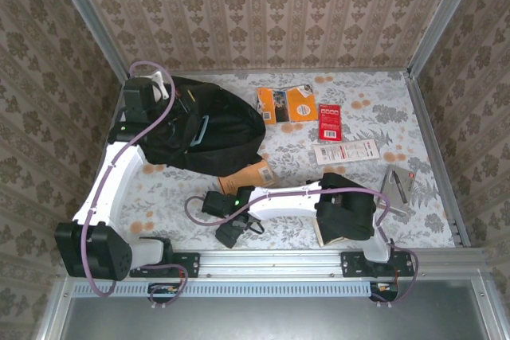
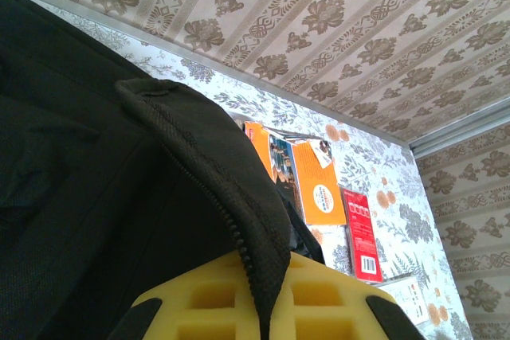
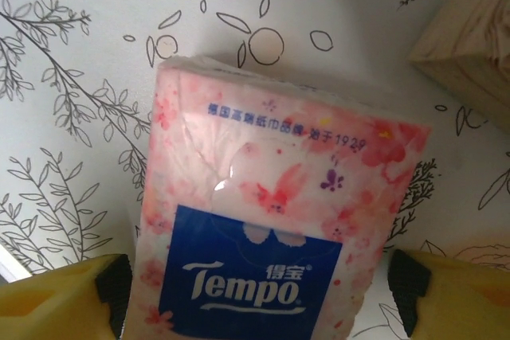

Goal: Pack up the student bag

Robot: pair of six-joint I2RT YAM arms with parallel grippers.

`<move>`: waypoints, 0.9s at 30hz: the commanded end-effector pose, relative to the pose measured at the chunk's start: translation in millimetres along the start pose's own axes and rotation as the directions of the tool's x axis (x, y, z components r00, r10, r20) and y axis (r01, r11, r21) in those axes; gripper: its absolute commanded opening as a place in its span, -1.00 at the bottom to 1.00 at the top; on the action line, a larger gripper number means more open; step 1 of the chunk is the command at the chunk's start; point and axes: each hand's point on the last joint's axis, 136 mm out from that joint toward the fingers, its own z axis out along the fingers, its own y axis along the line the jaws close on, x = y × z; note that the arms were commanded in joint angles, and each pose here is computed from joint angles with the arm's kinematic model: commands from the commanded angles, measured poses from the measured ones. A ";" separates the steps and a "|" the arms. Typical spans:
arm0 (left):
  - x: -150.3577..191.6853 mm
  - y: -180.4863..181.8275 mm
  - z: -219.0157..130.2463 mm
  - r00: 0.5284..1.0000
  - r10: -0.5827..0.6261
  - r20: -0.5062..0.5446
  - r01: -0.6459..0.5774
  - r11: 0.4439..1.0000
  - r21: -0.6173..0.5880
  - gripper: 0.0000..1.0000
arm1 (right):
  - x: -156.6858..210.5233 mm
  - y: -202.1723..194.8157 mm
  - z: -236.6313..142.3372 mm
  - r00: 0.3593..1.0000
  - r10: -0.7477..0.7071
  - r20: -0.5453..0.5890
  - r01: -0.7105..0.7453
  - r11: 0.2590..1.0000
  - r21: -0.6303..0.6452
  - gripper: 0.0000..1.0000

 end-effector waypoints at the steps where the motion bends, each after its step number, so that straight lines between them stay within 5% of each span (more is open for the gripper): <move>1: -23.4 -17.6 -11.0 0.996 0.055 0.072 -0.057 0.998 0.038 -1.00 | 6.9 -3.7 5.0 0.999 -0.018 -0.039 0.019 0.999 0.040 0.65; 8: -22.1 -17.3 -12.6 0.996 0.053 0.075 -0.056 0.998 0.039 -1.00 | 6.1 -7.3 -2.6 1.000 0.002 0.010 -0.002 0.998 0.062 0.29; 17: -25.9 -24.6 -12.7 0.997 0.041 0.072 -0.045 0.997 0.066 -1.00 | -5.3 -22.6 -58.7 0.984 0.058 0.166 -0.061 0.998 0.013 0.20; 27: -23.5 -31.9 -1.7 0.999 -0.025 0.035 0.021 0.993 0.118 -1.00 | -34.2 -110.3 -112.4 0.845 0.432 0.314 -0.381 0.900 -0.211 0.20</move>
